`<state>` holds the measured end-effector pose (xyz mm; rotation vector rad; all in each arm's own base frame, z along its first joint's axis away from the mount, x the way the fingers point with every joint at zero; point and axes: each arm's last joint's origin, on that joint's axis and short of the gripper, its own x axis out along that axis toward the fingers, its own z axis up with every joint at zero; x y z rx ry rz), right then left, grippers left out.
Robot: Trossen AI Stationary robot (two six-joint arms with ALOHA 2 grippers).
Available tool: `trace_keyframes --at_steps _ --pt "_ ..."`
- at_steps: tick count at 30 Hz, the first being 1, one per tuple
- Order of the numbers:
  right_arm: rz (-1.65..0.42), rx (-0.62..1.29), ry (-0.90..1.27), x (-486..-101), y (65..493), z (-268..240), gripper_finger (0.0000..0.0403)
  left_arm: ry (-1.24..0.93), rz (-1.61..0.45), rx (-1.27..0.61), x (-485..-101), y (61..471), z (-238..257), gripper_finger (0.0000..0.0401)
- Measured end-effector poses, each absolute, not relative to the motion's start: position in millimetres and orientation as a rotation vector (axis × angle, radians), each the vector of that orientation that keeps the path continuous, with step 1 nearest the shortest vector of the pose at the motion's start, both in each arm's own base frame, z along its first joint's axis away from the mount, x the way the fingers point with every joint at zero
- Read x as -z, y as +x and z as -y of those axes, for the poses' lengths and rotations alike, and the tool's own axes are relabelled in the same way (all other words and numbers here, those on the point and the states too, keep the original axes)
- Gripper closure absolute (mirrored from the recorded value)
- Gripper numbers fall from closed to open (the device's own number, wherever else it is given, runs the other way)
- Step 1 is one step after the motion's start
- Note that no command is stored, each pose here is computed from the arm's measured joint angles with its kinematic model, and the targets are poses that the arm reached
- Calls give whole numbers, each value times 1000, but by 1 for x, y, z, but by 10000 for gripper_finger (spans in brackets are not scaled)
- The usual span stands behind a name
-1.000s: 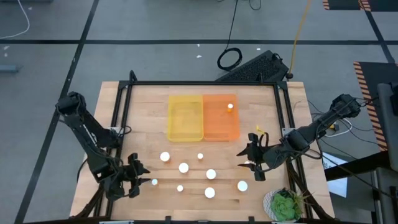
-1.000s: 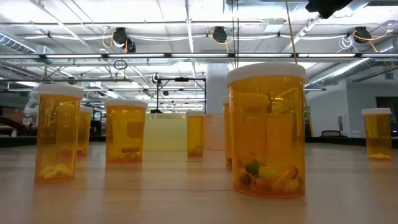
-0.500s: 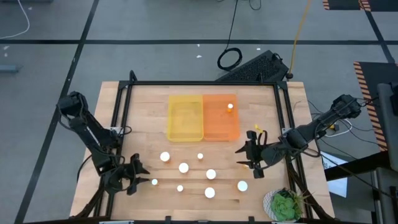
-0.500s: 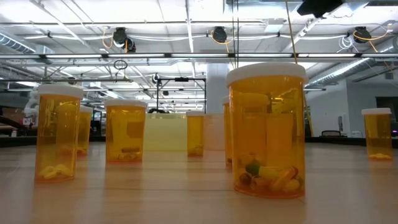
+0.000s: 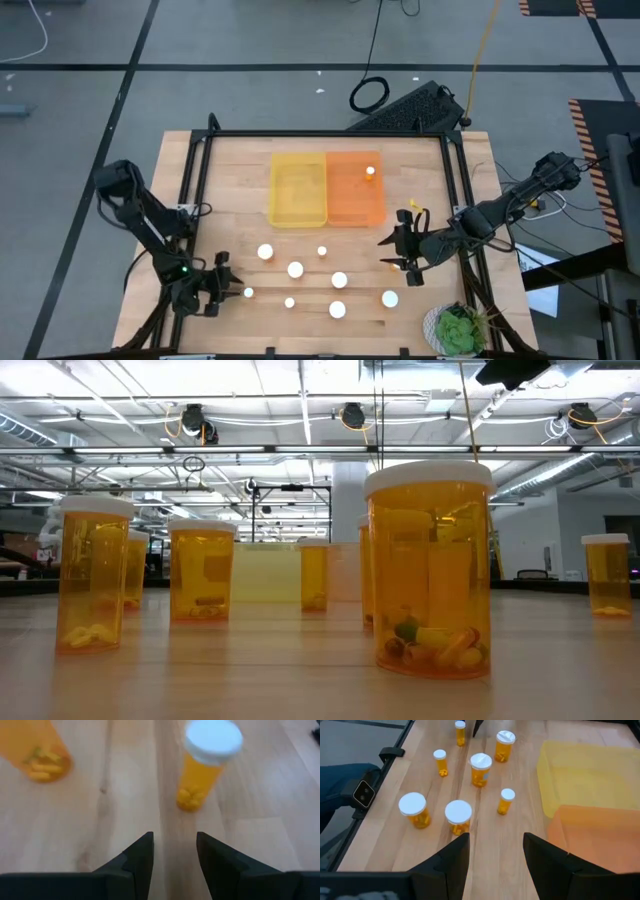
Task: Pick and place medicine bottles into bin by pill shape (circle, oval)
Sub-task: Put the small orange pill bottle into the orange bin
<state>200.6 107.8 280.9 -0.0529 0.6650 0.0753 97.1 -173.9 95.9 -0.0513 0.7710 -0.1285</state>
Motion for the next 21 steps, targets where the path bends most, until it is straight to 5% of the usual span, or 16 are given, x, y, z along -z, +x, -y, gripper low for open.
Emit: trace_keyframes --at_steps 21 --pt "-624 -97 -80 -284 203 -109 222 22 -587 63 -68 107 202 247"
